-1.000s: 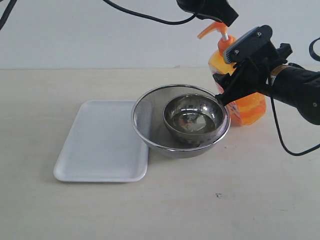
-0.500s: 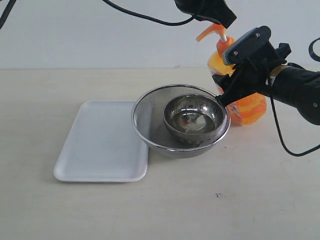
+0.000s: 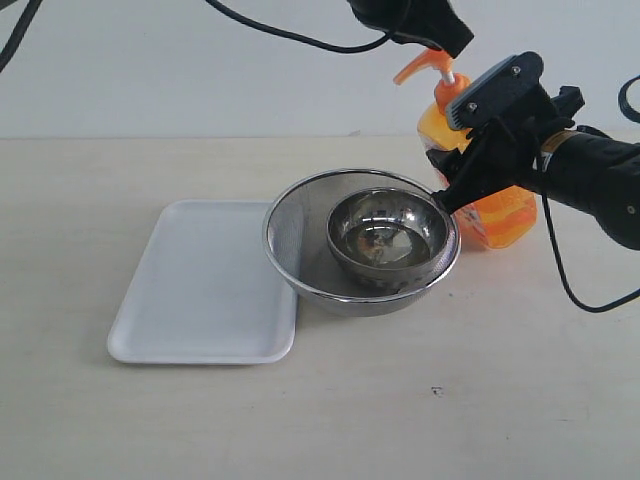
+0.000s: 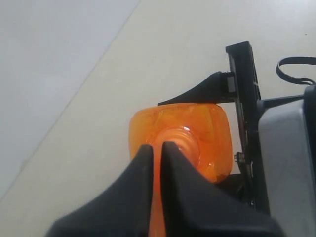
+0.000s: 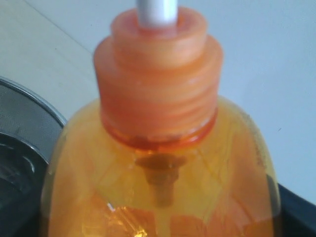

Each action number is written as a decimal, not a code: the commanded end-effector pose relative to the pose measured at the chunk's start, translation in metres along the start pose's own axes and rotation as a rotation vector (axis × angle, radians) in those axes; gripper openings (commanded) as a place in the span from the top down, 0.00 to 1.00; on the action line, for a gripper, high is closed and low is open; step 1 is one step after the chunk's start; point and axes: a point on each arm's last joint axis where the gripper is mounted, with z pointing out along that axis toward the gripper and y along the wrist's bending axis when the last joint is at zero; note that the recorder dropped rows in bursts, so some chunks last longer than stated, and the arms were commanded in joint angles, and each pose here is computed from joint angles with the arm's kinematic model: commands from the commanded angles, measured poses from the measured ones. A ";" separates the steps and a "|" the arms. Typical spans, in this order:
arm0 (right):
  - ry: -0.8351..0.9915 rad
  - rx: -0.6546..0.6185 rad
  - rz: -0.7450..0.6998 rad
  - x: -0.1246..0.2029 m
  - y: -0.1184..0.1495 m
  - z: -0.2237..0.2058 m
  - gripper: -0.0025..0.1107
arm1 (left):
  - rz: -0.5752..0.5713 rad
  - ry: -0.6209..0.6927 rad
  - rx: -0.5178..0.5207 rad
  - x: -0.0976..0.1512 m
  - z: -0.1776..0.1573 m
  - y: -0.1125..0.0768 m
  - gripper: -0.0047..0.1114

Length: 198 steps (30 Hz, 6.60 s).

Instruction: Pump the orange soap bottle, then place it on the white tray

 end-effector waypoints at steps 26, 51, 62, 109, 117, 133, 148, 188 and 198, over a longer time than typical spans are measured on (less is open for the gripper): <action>-0.068 0.015 0.017 -0.012 -0.003 -0.002 0.98 | -0.005 0.186 0.069 0.033 0.035 -0.006 0.92; -0.074 0.016 0.023 -0.013 -0.004 -0.002 0.98 | 0.025 0.036 -0.020 0.001 -0.012 -0.001 0.92; -0.074 0.016 0.023 -0.013 -0.004 -0.002 0.98 | 0.059 -0.082 -0.100 -0.024 -0.060 0.000 0.92; -0.072 0.016 0.023 -0.012 -0.004 -0.002 0.98 | 0.028 -0.037 -0.076 -0.010 -0.025 0.002 0.92; -0.072 0.016 0.023 -0.012 -0.004 -0.002 0.98 | -0.010 -0.082 -0.031 -0.014 -0.025 -0.002 0.92; -0.064 0.013 0.022 -0.012 -0.003 -0.002 0.98 | 0.023 -0.043 -0.033 -0.011 -0.024 -0.002 0.92; -0.064 0.013 0.022 -0.012 -0.003 -0.002 0.98 | -0.001 0.018 0.015 0.004 0.003 -0.003 0.92; -0.066 0.014 0.016 -0.012 -0.003 -0.002 0.98 | 0.003 0.117 0.066 0.015 0.007 -0.007 0.92; -0.066 0.014 0.016 -0.012 -0.003 -0.002 0.98 | -0.006 0.136 0.074 0.020 0.017 -0.007 0.92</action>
